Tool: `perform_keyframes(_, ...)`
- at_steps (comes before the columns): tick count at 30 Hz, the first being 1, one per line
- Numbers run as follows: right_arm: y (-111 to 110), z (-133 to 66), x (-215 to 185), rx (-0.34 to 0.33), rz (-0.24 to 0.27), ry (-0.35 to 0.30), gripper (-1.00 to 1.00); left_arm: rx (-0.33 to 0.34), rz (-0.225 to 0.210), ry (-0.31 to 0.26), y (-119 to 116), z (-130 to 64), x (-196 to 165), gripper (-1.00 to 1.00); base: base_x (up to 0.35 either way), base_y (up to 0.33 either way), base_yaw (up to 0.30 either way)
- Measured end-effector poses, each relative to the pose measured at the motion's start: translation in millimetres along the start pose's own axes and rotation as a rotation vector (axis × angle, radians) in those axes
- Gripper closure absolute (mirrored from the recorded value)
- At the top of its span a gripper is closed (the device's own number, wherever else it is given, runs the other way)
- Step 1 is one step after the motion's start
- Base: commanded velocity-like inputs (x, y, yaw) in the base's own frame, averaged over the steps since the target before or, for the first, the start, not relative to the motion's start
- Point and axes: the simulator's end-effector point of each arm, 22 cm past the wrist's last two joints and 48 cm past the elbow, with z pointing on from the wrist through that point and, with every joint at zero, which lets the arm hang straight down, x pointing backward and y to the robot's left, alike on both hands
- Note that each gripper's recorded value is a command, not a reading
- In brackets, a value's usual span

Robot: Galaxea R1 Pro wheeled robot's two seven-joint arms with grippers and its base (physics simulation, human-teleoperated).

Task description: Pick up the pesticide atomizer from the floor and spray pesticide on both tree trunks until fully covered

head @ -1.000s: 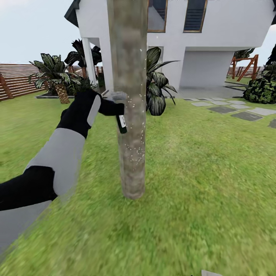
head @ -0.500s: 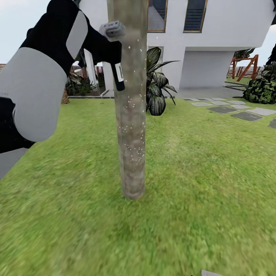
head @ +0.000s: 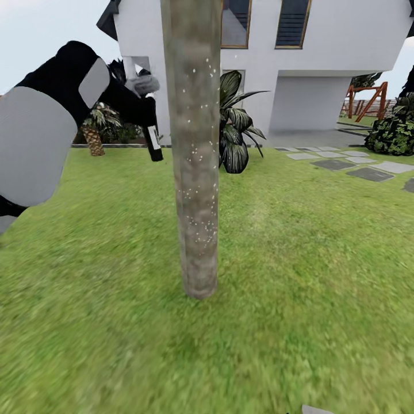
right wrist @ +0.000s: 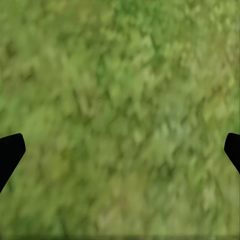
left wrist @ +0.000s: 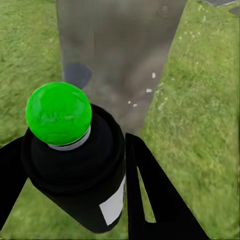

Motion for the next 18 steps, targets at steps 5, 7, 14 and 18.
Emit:
perform_keyframes(5,0.0,0.0,-0.3,0.000,0.000,-0.001,-1.00,0.063,0.013,0.136,-46.9,42.3,59.1,1.00,0.000,0.000,0.000)
perform_keyframes(7,0.1,0.0,-0.5,0.000,0.000,-0.001,-1.00,0.075,0.033,0.139,-61.7,48.4,64.4,1.00,0.000,0.000,0.000)
perform_keyframes(14,0.0,0.0,0.0,0.000,0.000,0.000,-1.00,0.102,0.035,0.155,-66.1,106.0,138.8,1.00,0.000,0.000,0.000)
perform_keyframes(18,0.0,0.0,0.0,0.000,0.000,0.000,-1.00,0.106,0.018,0.188,-57.4,137.8,201.3,1.00,0.000,0.000,0.000)
